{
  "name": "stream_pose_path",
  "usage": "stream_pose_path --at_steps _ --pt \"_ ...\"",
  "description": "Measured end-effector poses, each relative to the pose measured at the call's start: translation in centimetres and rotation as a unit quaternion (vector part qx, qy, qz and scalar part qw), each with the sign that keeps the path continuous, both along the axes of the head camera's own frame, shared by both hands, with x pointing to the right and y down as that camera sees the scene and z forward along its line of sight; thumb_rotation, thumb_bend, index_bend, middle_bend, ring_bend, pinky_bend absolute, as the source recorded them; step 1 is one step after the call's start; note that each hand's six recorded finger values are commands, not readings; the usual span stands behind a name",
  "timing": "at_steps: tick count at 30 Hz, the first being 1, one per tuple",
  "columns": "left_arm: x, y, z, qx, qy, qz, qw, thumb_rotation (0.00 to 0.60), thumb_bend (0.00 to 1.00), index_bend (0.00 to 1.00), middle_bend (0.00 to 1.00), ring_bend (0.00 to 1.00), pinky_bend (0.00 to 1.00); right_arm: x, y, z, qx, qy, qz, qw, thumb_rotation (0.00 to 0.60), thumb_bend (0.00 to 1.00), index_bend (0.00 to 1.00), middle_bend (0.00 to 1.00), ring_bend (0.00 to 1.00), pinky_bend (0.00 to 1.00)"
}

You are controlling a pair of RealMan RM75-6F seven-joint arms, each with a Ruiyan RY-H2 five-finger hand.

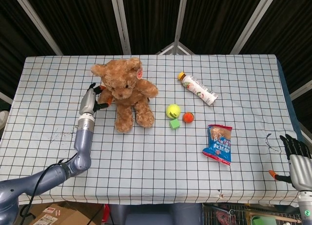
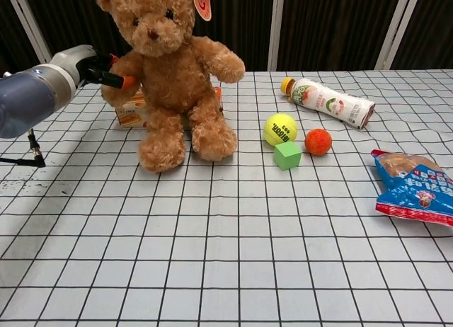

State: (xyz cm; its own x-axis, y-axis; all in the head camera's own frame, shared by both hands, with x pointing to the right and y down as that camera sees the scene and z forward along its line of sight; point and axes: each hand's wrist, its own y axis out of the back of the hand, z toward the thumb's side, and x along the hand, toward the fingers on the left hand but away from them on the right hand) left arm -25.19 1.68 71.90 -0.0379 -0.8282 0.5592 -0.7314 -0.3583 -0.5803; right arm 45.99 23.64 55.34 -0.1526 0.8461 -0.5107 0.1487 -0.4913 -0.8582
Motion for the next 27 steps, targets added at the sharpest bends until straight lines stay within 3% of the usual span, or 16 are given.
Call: stream_pose_path --at_steps 6,12,16,20,27 --pt "0.1 0.0 0.3 -0.009 0.010 -0.016 0.9998 0.600 0.57 0.46 0.51 0.04 0.00 0.0 0.0 -0.2 0.004 0.000 0.000 1.0000 0.600 0.11 0.00 0.00 0.00 0.00" --pt "0.5 0.2 0.1 -0.001 -0.009 0.003 1.0000 0.600 0.57 0.46 0.51 0.04 0.00 0.0 0.0 -0.1 0.003 -0.001 0.000 1.0000 0.600 0.11 0.00 0.00 0.00 0.00" --pt "0.7 0.1 -0.2 0.003 0.003 -0.006 1.0000 0.600 0.51 0.45 0.49 0.04 0.00 0.0 0.0 -0.2 0.004 -0.002 -0.001 1.0000 0.600 0.11 0.00 0.00 0.00 0.00" --pt "0.7 0.1 -0.5 0.007 0.000 -0.001 1.0000 0.600 0.44 0.43 0.40 0.02 0.00 0.0 0.0 -0.2 0.005 -0.003 0.000 1.0000 0.600 0.11 0.00 0.00 0.00 0.00" --pt "0.9 0.3 -0.9 0.000 0.037 0.010 0.9993 0.600 0.39 0.32 0.21 0.00 0.00 0.1 0.0 -0.3 0.006 -0.004 0.002 1.0000 0.600 0.11 0.00 0.00 0.00 0.00"
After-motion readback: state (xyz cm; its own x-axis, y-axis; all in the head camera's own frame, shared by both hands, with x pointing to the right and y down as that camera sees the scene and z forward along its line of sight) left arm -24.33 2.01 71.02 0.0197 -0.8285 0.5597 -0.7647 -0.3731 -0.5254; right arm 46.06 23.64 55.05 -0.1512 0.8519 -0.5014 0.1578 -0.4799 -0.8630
